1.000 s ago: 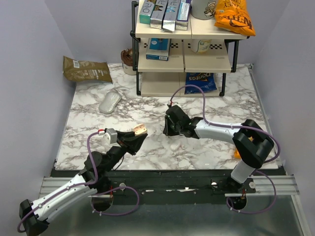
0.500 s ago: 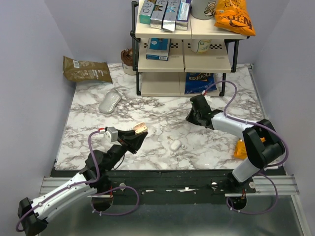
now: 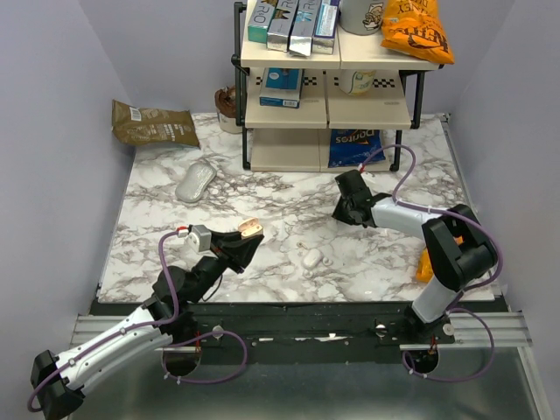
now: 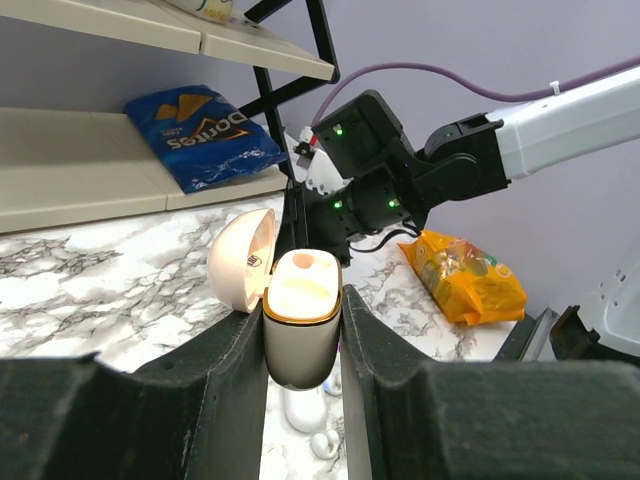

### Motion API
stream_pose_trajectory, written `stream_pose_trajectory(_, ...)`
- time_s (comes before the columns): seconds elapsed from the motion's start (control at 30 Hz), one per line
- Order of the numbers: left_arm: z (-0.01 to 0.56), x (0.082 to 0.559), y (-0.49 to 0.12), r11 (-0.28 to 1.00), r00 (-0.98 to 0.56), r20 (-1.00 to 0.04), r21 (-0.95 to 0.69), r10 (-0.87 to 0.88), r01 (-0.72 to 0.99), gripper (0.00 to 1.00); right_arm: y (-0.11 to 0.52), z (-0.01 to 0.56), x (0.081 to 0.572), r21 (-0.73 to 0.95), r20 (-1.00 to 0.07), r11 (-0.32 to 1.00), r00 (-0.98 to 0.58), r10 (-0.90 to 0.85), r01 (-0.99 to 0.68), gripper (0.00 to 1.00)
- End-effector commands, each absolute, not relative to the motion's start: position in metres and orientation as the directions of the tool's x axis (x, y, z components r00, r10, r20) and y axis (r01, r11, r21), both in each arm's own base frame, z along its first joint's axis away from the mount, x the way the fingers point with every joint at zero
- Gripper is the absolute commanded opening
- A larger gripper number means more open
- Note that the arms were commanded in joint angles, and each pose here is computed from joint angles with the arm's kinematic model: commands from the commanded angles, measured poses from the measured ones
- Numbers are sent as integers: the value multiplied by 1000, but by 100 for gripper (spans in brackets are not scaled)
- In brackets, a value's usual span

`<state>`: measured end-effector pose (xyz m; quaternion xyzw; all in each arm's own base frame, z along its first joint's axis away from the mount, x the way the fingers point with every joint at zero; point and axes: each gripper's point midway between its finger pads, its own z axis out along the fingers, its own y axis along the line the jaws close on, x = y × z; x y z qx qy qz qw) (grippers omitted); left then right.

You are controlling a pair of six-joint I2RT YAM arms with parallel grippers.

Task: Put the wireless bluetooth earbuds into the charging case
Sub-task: Place the right earbud at the center of the board, then pick up the right earbud from the center of the board.

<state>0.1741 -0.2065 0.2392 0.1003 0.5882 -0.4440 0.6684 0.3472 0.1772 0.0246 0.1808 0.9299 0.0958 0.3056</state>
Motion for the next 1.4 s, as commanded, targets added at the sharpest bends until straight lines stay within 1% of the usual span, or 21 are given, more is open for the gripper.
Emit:
stream_pose_trajectory(0.0, 257, 174, -202, 572, -63, -848, -408, -526, 712, 0, 166, 17, 339, 235, -526, 930, -768, 367, 283, 37)
stream_pose_trajectory(0.03, 258, 174, -202, 571, -61, -847, -408, -528, 713, 0, 166, 19, 337, 232, -520, 931, -773, 365, 283, 45)
stream_pose_trajectory(0.1, 258, 174, -202, 572, -58, -849, -403, -526, 714, 0, 165, 22, 333, 234, -521, 933, -775, 357, 273, 51)
stream_pose_trajectory(0.13, 259, 173, -202, 571, -58, -848, -403, -526, 716, 0, 165, 29, 333, 244, -531, 932, -768, 359, 267, 56)
stream_pose_trajectory(0.23, 257, 174, -203, 571, -60, -851, -400, -521, 717, 0, 164, 40, 332, 245, -547, 940, -767, 336, 237, 62)
stream_pose_trajectory(0.27, 257, 173, -204, 567, -60, -848, -403, -526, 718, 0, 164, 44, 333, 230, -560, 952, -772, 299, 202, 63)
stream_pose_trajectory(0.33, 256, 173, -205, 562, -66, -848, -405, -526, 722, 0, 170, 56, 338, 218, -575, 969, -787, 222, 115, 63)
stream_pose_trajectory(0.37, 257, 172, -205, 559, -66, -848, -404, -527, 724, 0, 168, 56, 338, 161, -583, 986, -803, 126, 38, 63)
stream_pose_trajectory(0.43, 257, 172, -206, 557, -66, -849, -401, -525, 727, 0, 175, 60, 336, 129, -568, 988, -823, 5, -83, 61)
stream_pose_trajectory(0.47, 257, 172, -206, 556, -66, -849, -400, -525, 728, 0, 178, 66, 341, 91, -577, 979, -811, -96, -180, 61)
stream_pose_trajectory(0.57, 258, 170, -208, 547, -69, -850, -396, -523, 737, 0, 178, 64, 335, 36, -538, 947, -805, -250, -319, 61)
stream_pose_trajectory(0.67, 256, 168, -210, 537, -74, -850, -394, -522, 746, 0, 181, 64, 333, 32, -527, 921, -790, -315, -388, 62)
stream_pose_trajectory(0.77, 255, 166, -212, 524, -84, -849, -397, -522, 753, 0, 182, 56, 333, 30, -507, 911, -792, -340, -411, 63)
stream_pose_trajectory(0.9, 255, 163, -216, 509, -98, -852, -395, -515, 765, 0, 181, 45, 334, 13, -465, 916, -814, -348, -400, 64)
stream_pose_trajectory(1.1, 254, 163, -216, 502, -104, -848, -401, -519, 766, 0, 187, 37, 342, 20, -467, 929, -825, -319, -371, 64)
stream_pose_trajectory(1.37, 252, 165, -215, 517, -101, -853, -401, -513, 756, 0, 189, 20, 345, 11, -445, 933, -837, -318, -361, 59)
